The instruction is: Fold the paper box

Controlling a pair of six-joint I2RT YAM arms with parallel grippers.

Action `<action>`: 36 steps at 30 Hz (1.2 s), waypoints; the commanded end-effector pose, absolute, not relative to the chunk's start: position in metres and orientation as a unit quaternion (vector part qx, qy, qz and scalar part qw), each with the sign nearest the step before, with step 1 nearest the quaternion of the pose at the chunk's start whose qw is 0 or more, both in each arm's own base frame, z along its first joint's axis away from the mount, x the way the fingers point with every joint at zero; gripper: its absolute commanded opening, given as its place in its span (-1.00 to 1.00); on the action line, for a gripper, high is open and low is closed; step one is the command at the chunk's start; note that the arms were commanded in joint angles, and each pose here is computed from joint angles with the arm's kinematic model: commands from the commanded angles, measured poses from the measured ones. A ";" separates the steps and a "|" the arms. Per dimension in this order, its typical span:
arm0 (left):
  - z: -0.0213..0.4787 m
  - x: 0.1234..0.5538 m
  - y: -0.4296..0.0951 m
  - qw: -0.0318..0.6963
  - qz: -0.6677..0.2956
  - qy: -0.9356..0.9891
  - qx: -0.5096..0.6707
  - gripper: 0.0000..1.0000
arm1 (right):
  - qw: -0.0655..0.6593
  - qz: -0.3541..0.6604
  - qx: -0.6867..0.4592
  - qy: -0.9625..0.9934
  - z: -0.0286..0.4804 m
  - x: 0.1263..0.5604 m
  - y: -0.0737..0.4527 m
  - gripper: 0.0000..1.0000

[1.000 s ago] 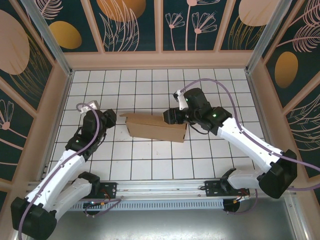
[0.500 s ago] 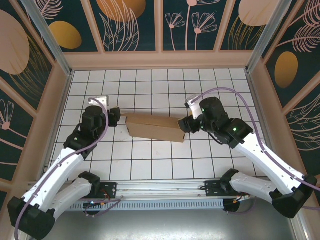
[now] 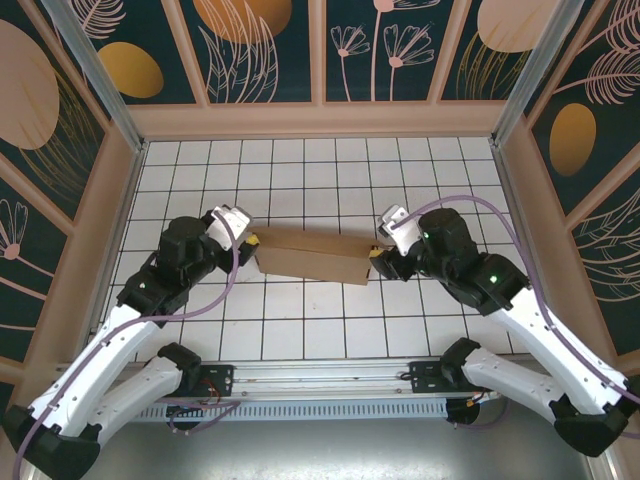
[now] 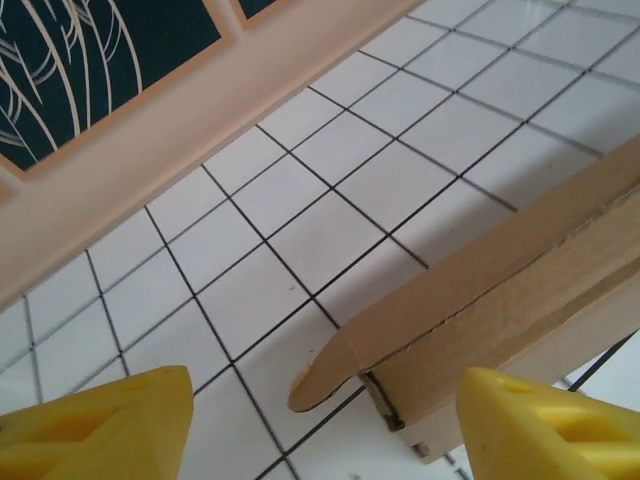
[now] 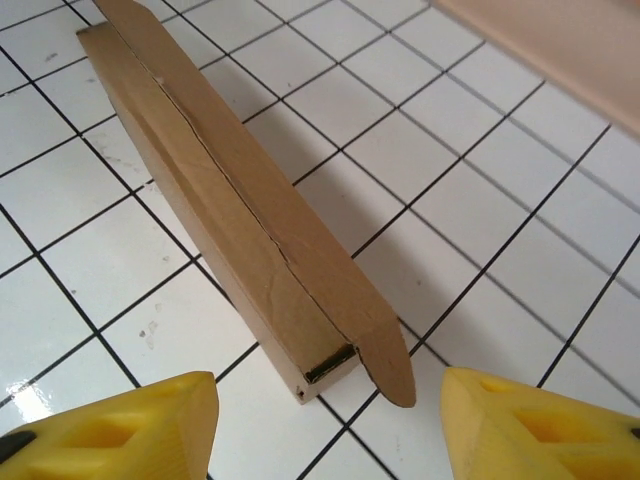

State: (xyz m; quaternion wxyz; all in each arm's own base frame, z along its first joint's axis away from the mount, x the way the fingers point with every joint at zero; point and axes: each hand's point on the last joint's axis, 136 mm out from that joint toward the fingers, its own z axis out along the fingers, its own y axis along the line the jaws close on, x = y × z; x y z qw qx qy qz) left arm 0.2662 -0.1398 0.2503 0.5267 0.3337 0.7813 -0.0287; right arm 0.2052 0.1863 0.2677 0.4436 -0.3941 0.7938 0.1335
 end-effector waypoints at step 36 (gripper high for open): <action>0.202 0.312 -0.151 0.493 -0.049 0.800 0.338 0.00 | 0.459 0.096 -0.347 0.812 0.212 0.258 0.185 0.19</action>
